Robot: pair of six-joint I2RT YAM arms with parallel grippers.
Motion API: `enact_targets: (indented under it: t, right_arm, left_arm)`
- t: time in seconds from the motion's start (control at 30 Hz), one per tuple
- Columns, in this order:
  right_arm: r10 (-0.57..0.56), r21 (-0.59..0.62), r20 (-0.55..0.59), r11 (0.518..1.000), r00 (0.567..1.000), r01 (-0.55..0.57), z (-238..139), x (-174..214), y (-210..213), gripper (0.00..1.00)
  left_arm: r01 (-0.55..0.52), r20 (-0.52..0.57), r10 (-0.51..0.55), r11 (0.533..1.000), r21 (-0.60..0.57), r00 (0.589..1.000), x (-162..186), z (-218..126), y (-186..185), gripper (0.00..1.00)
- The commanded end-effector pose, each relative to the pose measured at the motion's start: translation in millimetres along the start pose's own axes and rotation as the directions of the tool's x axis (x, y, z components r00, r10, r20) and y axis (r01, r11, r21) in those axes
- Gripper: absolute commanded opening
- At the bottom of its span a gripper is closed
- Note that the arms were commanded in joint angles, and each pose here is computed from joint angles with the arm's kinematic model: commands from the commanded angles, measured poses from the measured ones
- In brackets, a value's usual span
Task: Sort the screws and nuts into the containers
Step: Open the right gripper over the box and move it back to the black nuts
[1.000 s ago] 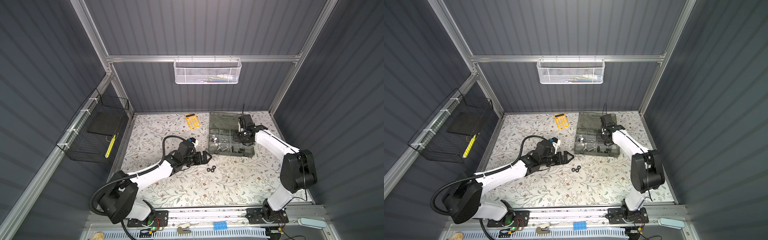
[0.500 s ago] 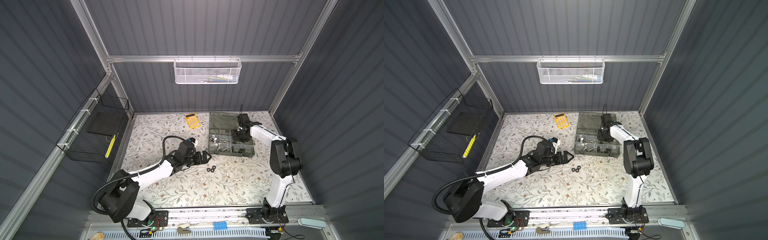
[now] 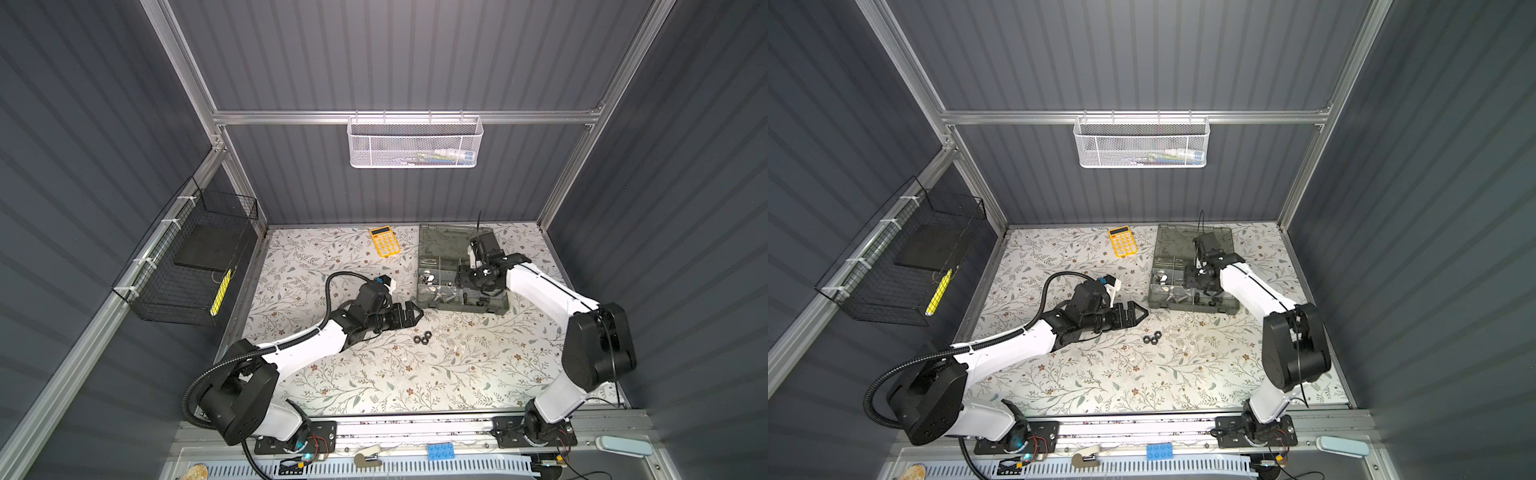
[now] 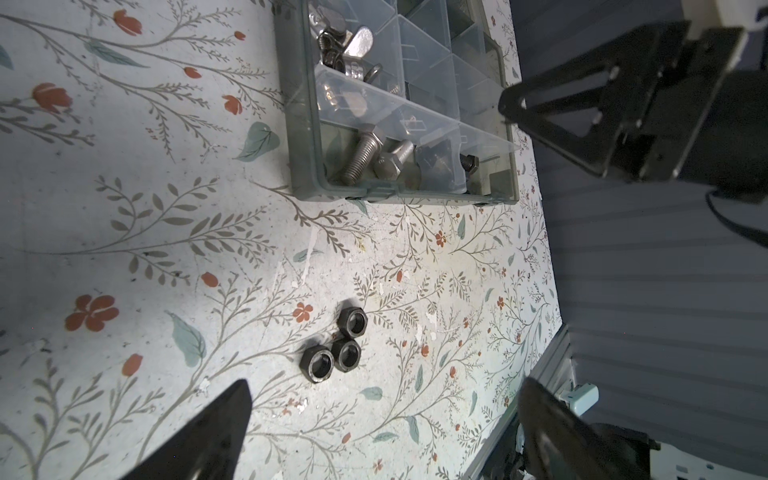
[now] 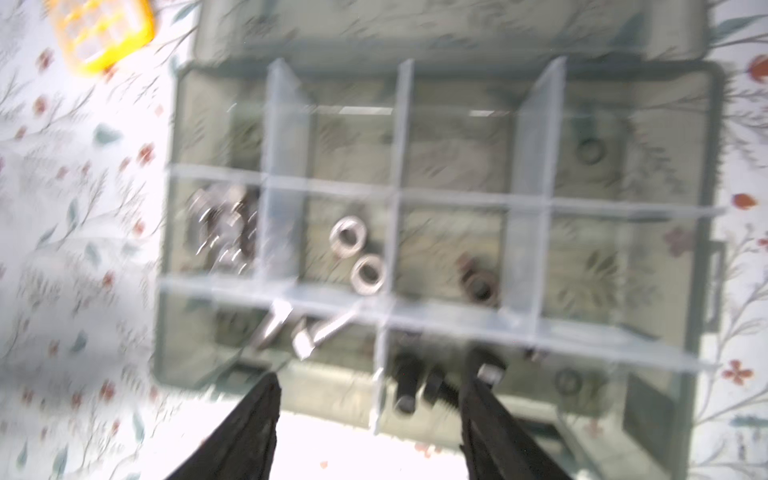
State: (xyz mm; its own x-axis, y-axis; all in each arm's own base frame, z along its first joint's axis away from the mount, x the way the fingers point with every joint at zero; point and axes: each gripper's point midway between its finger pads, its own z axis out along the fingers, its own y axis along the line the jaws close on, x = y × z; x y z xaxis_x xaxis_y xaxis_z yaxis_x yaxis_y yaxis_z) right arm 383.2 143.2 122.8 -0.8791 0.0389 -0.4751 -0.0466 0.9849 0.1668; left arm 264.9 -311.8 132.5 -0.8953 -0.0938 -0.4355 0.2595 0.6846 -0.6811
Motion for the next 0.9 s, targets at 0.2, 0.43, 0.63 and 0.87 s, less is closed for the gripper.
enact_targets:
  t: [0.2, 0.43, 0.63, 0.87]
  right_arm:
    - [-0.103, -0.052, -0.106, 0.994, 0.989, 0.097, -3.6, 86.4, 41.9, 0.74]
    - [-0.178, -0.087, -0.195, 0.983, 0.965, 0.164, 18.2, 136.1, 74.1, 0.71]
    - [-0.180, -0.079, -0.237, 0.983, 0.955, 0.166, 41.8, 145.7, 88.0, 0.67]
    - [-0.167, -0.053, -0.256, 0.986, 0.952, 0.158, 58.7, 145.9, 90.5, 0.59]
  left_arm:
    - [0.020, 0.018, -0.020, 1.000, 0.006, 1.000, 8.3, -11.7, 4.1, 1.00]
    - [0.044, 0.017, -0.044, 0.999, 0.004, 0.999, 19.9, -17.3, 13.4, 1.00]
    - [0.050, 0.022, -0.050, 0.999, 0.000, 0.999, 23.4, -21.9, 16.4, 1.00]
    - [0.037, 0.029, -0.037, 0.999, -0.013, 0.999, 22.2, -27.8, 16.2, 1.00]
